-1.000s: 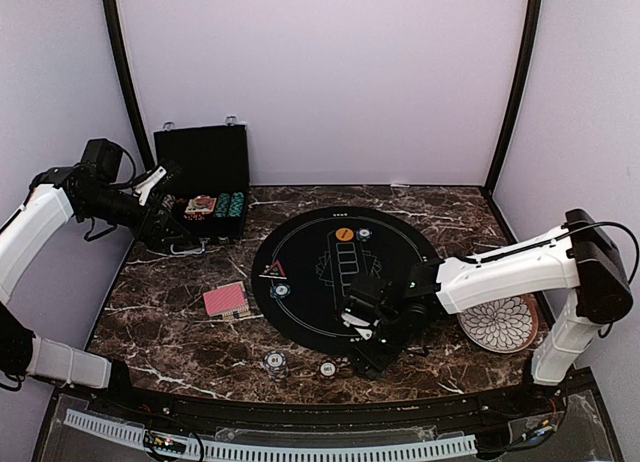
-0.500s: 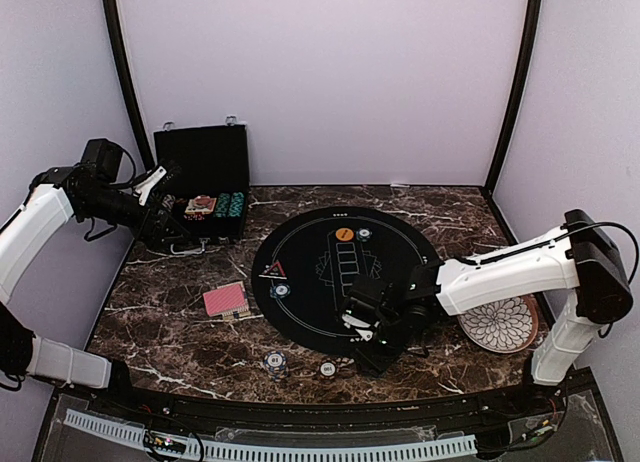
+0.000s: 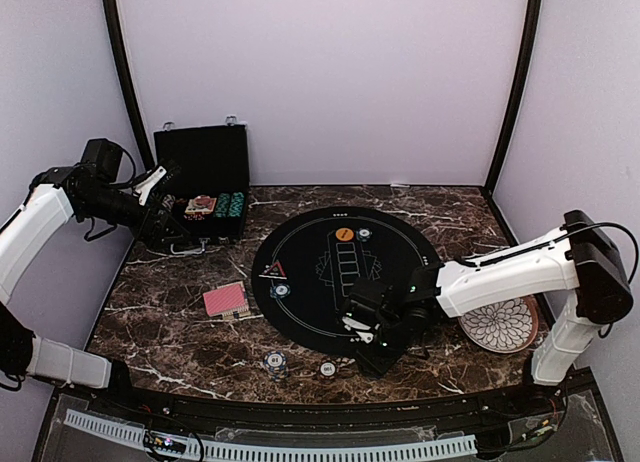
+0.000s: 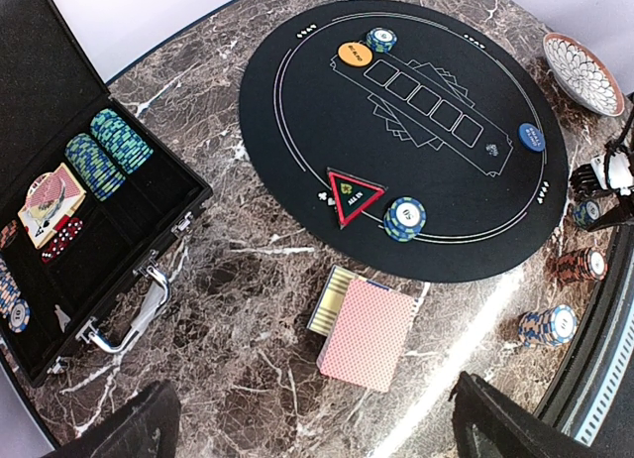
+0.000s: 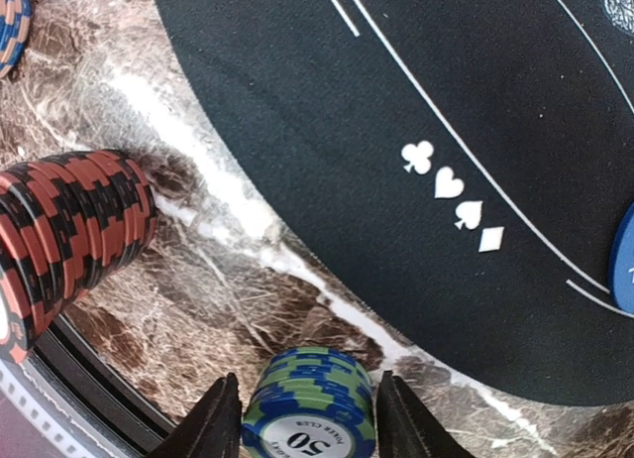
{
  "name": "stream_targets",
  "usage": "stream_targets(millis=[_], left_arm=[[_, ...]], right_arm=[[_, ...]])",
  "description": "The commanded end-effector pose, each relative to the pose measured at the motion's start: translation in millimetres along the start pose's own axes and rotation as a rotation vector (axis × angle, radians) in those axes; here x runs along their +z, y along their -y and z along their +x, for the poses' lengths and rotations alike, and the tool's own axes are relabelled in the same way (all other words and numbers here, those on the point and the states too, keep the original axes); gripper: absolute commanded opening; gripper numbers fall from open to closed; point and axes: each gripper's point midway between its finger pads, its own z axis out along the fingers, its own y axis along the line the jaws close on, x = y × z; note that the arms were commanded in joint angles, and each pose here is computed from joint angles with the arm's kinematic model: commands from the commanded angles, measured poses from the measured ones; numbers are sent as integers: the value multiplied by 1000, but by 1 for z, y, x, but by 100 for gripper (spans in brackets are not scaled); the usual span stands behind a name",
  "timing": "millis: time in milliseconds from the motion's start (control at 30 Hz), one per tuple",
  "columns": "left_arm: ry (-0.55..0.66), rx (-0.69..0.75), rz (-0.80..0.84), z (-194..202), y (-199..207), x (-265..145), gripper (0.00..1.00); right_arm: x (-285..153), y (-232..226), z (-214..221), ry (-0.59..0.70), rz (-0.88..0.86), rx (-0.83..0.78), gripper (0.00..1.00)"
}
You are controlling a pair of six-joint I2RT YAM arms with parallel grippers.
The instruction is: Distribute texas hold em gaming equipment
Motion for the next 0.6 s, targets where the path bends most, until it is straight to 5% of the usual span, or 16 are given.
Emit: stream_targets(millis=[0,300,567], left_arm=[[14,22,-1,-6,4,-8,99],[15,24,-4,-6,4,-8,99],[13,24,-8,-6,3,-7,99]], right_arm=[[4,-6,4,-8,-14,-8,46],[5,-8,8,-17,-14,-16,51],[4,-7,8,-11,-4,-16,35]])
